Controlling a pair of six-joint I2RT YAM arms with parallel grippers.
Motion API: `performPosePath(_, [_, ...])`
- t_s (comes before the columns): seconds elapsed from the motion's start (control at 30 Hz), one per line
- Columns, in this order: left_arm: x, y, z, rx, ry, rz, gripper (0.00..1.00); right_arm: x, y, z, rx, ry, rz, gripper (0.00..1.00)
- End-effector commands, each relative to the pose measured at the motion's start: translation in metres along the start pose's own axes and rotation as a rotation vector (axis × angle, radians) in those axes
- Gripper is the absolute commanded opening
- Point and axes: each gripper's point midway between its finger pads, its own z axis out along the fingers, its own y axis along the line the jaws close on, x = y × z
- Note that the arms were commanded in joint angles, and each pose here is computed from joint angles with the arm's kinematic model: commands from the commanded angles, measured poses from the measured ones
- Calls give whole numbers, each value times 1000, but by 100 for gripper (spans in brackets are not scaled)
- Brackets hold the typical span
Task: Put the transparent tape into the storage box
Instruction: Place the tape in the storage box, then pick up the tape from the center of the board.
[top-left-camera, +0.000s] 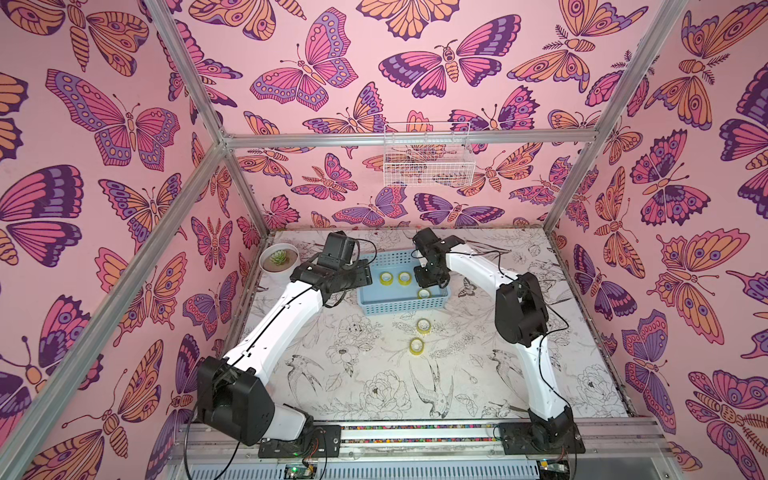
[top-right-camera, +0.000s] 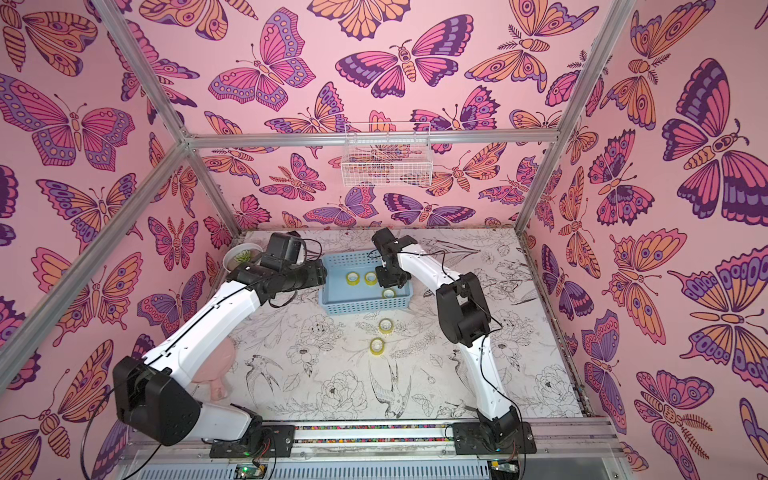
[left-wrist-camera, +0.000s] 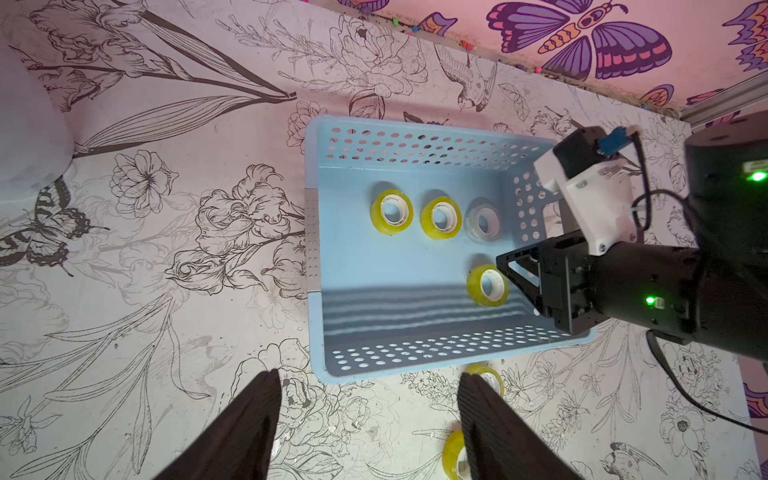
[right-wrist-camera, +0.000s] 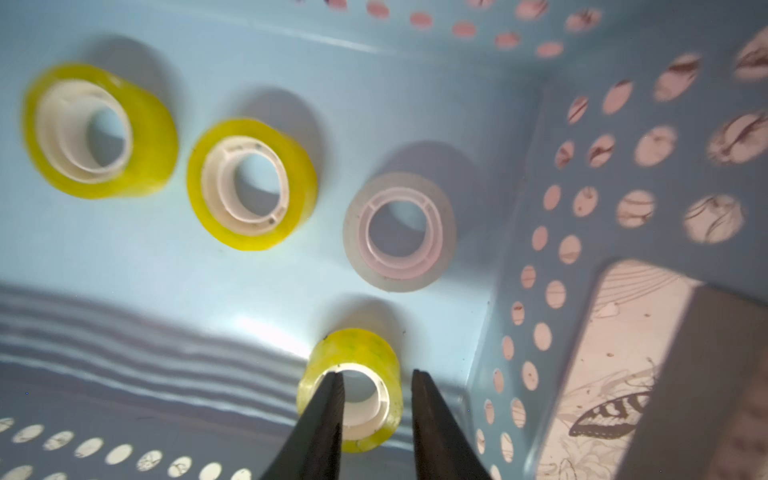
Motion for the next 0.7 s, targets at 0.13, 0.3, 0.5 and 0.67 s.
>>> performPosePath(0.13, [8, 1, -7, 29, 6, 38, 74, -18, 5, -67, 12, -88, -16, 34])
performPosePath(0.3, [34, -10, -26, 94, 13, 122, 74, 9, 18, -123, 17, -144, -65, 34])
performPosePath(0.5, [104, -29, -36, 139, 83, 202, 71, 76, 16, -134, 2, -108, -35, 33])
performPosePath(0.67, [157, -45, -10, 137, 154, 241, 71, 113, 12, -130, -51, -105, 41, 33])
